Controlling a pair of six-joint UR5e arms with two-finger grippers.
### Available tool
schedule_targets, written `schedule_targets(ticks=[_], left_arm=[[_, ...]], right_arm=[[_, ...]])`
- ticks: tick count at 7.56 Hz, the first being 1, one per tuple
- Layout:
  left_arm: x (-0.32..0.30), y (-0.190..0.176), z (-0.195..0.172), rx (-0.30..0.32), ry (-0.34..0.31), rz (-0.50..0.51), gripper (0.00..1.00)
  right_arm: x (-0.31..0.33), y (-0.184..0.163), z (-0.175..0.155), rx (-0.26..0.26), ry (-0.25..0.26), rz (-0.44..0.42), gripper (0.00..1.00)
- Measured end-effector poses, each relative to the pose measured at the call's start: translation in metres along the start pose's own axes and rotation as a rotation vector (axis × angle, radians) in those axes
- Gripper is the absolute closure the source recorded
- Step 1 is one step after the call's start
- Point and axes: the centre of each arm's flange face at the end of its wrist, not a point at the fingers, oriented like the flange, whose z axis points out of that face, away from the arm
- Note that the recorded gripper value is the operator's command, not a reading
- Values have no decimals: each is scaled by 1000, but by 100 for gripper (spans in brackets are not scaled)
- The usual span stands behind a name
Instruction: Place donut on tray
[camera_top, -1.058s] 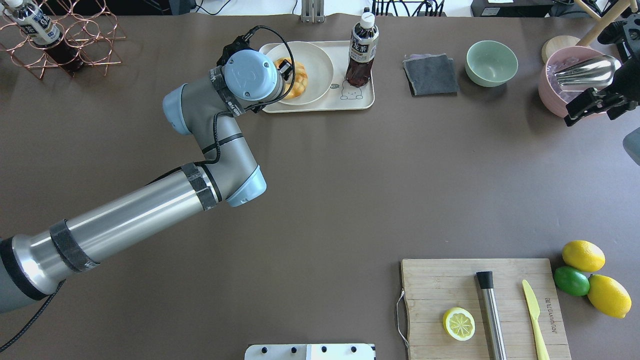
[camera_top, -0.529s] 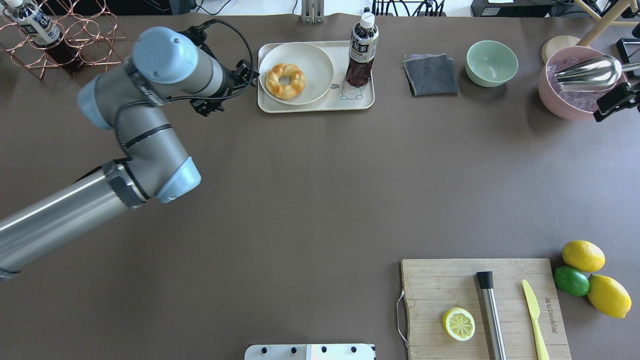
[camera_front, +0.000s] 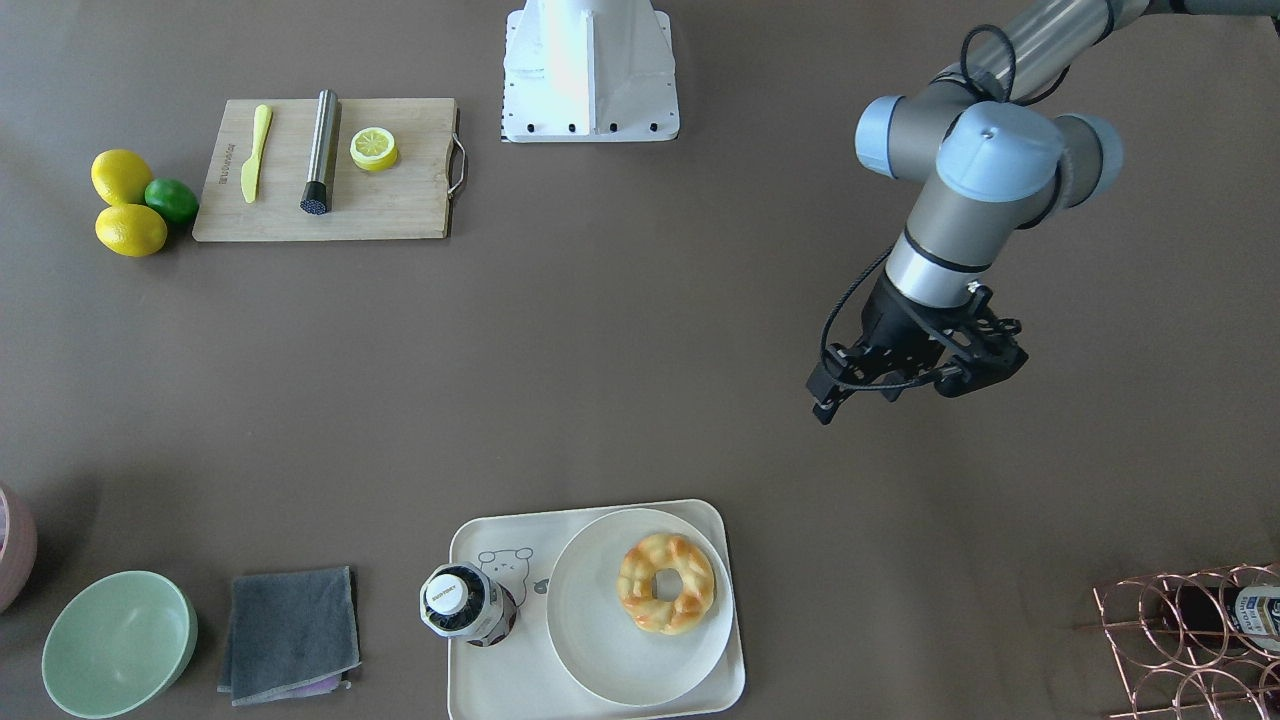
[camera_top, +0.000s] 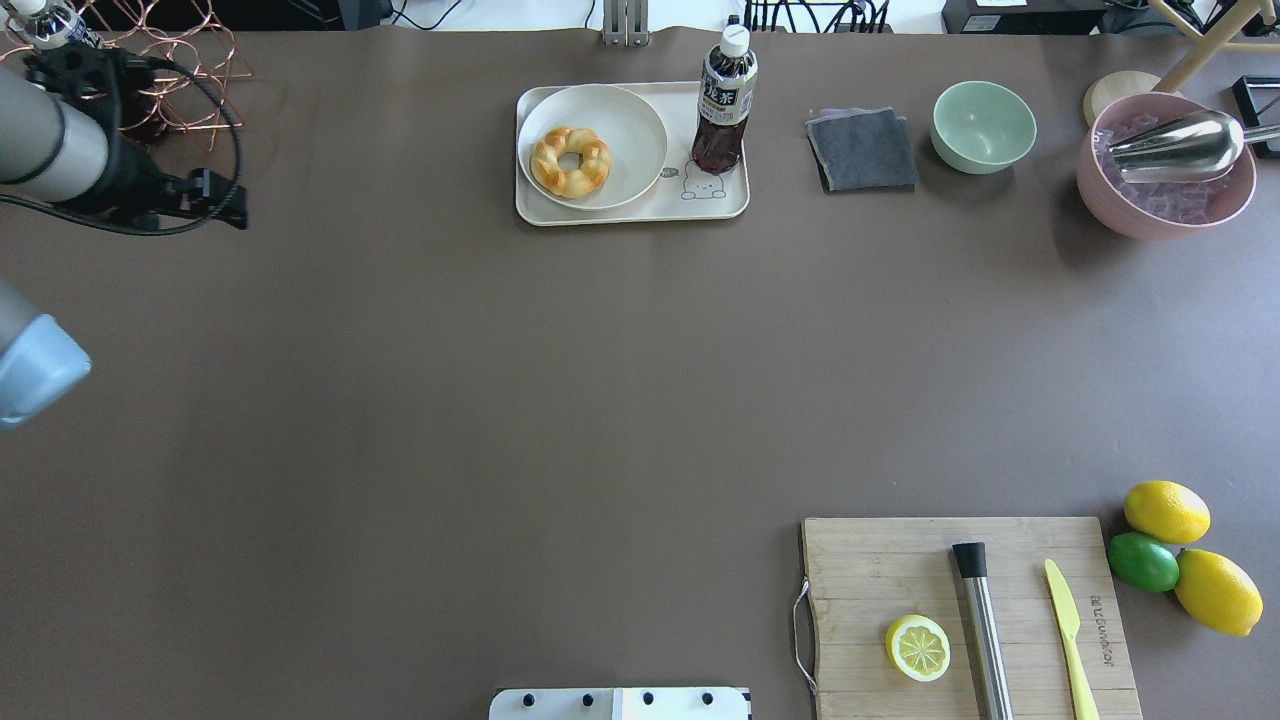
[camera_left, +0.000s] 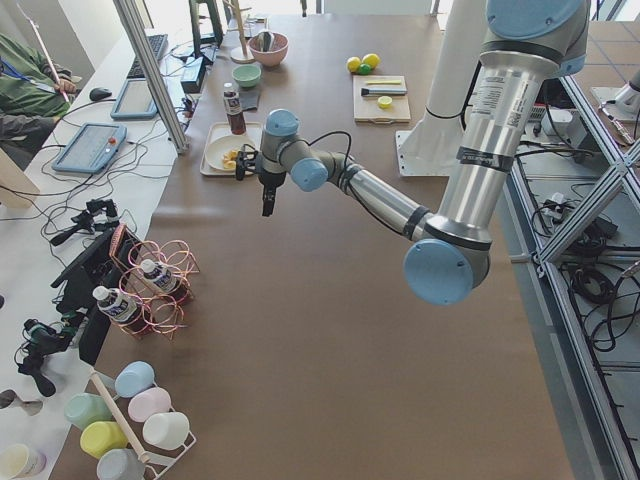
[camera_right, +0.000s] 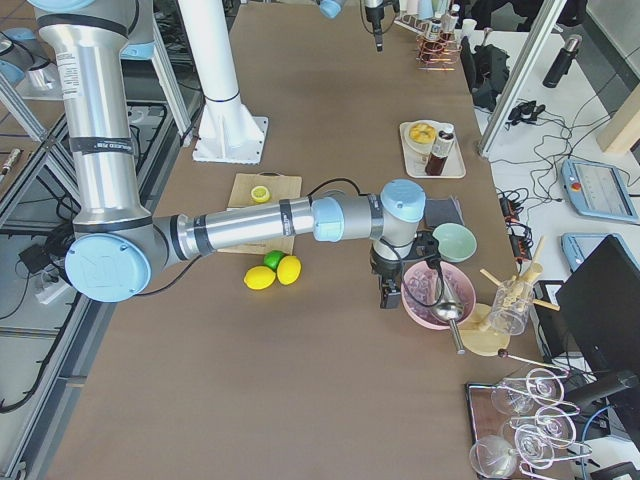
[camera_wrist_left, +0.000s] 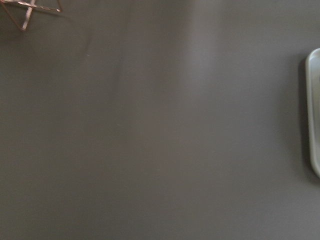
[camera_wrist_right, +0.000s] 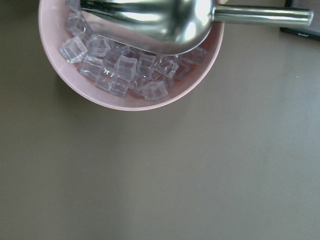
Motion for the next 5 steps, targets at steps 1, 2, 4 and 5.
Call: schedule_targets(ticks=[1, 2, 4, 5], left_arm=[[-77, -6, -18, -38, -23, 116, 2], [-153, -10, -32, -65, -36, 190, 2], [-285, 2, -64, -83, -28, 165, 2], [-325, 15, -72, -89, -25, 142, 2]], right_arm=[[24, 16, 0, -2, 4, -16, 0], [40, 29, 1, -6, 8, -15, 0], [59, 46, 7, -21, 12, 7, 0], [64, 50, 10, -27, 12, 11, 0]])
